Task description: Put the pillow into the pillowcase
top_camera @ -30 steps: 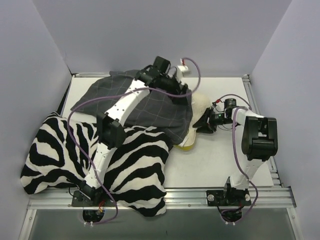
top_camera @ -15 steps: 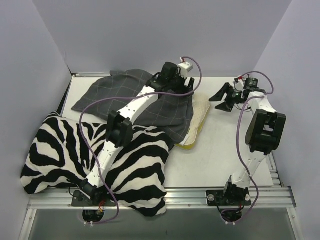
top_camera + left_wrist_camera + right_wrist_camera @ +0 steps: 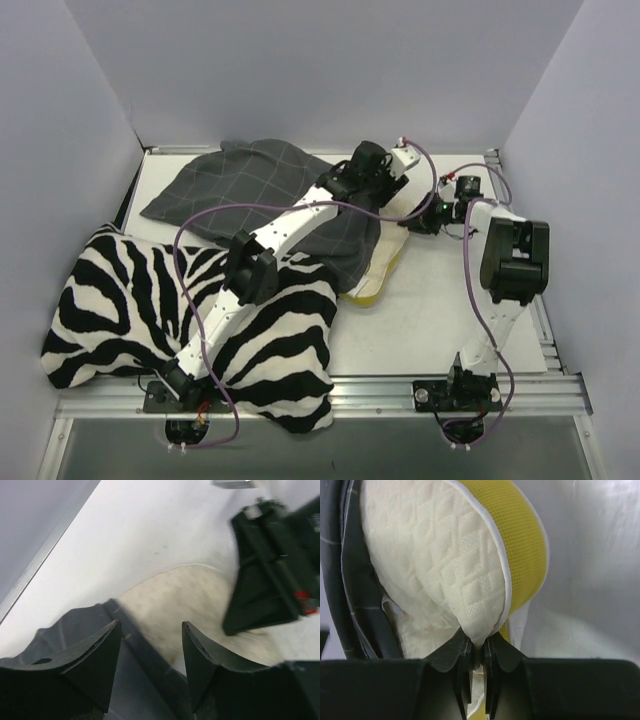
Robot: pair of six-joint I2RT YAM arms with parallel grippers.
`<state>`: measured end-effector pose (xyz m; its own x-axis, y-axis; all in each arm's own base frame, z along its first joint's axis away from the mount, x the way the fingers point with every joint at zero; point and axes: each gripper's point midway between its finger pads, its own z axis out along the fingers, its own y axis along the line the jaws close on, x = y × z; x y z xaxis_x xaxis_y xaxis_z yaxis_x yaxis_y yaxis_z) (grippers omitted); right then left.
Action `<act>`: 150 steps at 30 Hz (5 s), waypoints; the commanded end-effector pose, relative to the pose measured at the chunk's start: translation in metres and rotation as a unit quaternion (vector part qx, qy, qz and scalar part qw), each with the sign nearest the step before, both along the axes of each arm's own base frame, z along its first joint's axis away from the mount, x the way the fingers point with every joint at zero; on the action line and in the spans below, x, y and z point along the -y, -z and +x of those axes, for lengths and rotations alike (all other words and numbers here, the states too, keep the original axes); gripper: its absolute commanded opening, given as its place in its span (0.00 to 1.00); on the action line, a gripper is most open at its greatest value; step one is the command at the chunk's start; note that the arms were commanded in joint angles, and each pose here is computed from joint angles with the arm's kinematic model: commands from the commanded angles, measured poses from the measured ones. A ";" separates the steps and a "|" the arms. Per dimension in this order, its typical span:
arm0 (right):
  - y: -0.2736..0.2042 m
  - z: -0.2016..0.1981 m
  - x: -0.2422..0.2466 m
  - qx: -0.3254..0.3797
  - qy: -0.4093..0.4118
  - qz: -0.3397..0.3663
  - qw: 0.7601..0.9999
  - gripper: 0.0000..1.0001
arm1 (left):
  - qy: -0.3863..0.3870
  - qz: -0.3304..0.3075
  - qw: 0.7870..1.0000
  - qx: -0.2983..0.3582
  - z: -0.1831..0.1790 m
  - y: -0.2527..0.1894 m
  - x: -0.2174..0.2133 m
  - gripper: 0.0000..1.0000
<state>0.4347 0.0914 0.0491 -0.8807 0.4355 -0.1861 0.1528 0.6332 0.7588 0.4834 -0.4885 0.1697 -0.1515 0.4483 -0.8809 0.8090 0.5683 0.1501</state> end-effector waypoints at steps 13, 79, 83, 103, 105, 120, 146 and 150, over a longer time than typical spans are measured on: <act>-0.036 -0.058 -0.036 0.018 -0.049 0.023 0.998 0.00 | -0.011 0.061 0.997 -0.044 0.007 0.024 -0.053 0.54; -0.084 -0.119 -0.099 0.059 -0.107 0.067 0.990 0.00 | 0.115 0.014 0.989 -0.094 -0.032 -0.009 -0.043 0.00; -0.081 -0.110 -0.102 0.058 -0.100 0.072 0.991 0.00 | 0.208 -0.063 0.968 -0.124 -0.075 -0.054 -0.018 0.00; -0.083 -0.127 -0.105 0.076 -0.118 0.075 0.987 0.00 | 0.063 -0.045 0.996 -0.054 -0.010 -0.067 -0.059 0.61; -0.085 -0.128 -0.105 0.082 -0.124 0.070 0.986 0.00 | 0.060 -0.030 0.997 -0.042 -0.003 -0.061 -0.064 0.62; -0.094 -0.134 -0.114 0.099 -0.157 0.058 0.981 0.00 | 0.092 -0.018 0.993 -0.078 -0.012 -0.027 -0.062 0.67; -0.111 -0.103 -0.134 0.117 -0.151 0.091 0.977 0.00 | 0.310 -0.122 0.931 -0.152 -0.129 -0.086 0.009 0.00; -0.116 -0.100 -0.126 0.132 -0.144 0.087 0.977 0.00 | 0.325 -0.138 0.915 -0.194 -0.146 -0.088 0.005 0.00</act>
<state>0.3378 0.1992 0.1369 -0.9030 0.2625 -0.3401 -0.1428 0.5633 0.8138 0.4094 -0.4722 0.1976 -0.2409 0.4086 -0.8804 0.9672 0.1765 -0.1827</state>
